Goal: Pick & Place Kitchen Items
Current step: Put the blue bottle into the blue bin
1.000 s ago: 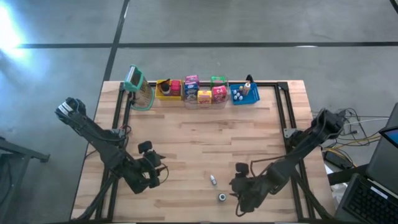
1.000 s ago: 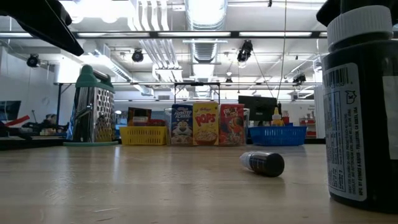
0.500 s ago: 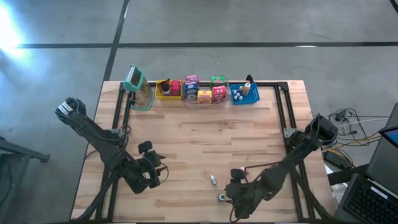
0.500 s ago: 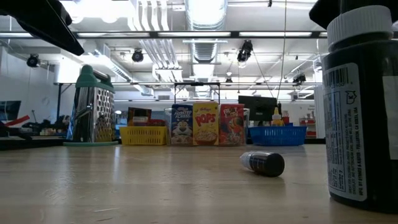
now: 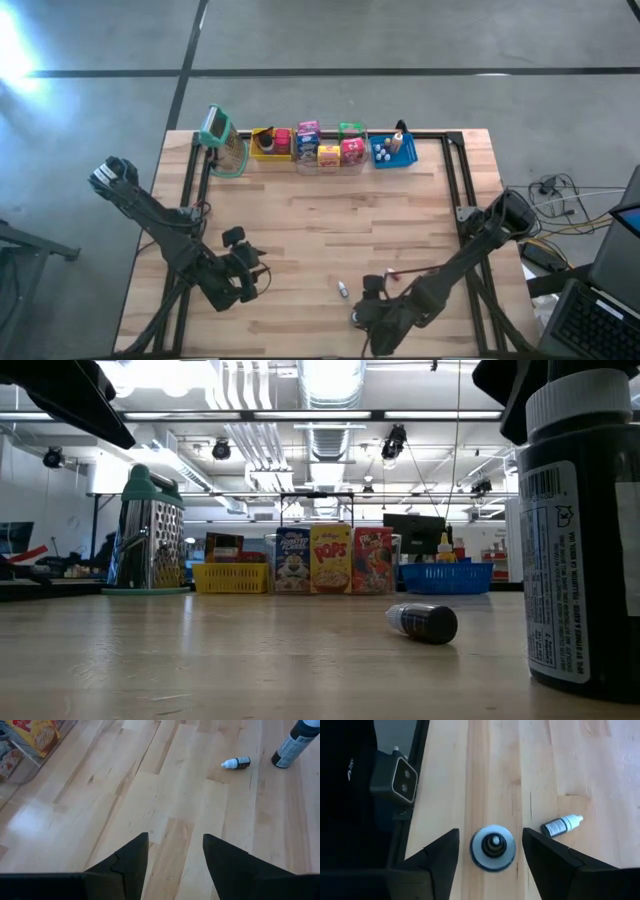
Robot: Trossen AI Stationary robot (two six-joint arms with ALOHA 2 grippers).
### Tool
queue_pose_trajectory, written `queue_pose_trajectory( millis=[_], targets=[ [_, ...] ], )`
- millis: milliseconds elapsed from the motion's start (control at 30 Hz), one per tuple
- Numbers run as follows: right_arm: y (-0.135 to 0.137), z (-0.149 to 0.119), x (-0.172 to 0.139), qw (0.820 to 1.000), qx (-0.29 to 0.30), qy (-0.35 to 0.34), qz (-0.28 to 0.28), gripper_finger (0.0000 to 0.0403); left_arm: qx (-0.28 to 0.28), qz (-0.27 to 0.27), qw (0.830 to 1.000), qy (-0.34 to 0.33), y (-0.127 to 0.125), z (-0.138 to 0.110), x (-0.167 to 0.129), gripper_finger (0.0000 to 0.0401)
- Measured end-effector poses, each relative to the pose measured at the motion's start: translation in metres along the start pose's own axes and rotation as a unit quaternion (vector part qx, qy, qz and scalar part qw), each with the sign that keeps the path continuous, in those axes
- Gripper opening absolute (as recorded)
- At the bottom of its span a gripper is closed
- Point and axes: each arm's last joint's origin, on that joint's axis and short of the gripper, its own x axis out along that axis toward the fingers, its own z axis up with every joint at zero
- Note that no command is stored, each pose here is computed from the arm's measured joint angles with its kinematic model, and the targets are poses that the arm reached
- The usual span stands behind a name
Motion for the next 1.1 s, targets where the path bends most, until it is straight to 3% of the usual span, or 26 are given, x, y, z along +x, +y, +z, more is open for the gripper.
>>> queue_pose_trajectory(
  millis=[600,867,1100],
  targets=[
    [-0.003,-0.002,0.005,1.000,0.002,0.007,-0.006,0.0110,0.000,0.000,1.000,0.000,0.000,0.000,0.000,0.0195],
    [-0.006,-0.001,-0.002,0.999,-0.015,0.022,-0.022,0.0118,0.001,-0.001,1.000,0.001,0.000,0.000,0.000,0.0195],
    [-0.025,0.009,-0.041,0.996,-0.014,0.045,-0.071,0.0110,0.001,-0.001,1.000,0.002,0.000,0.000,0.000,0.0195]
  ],
)
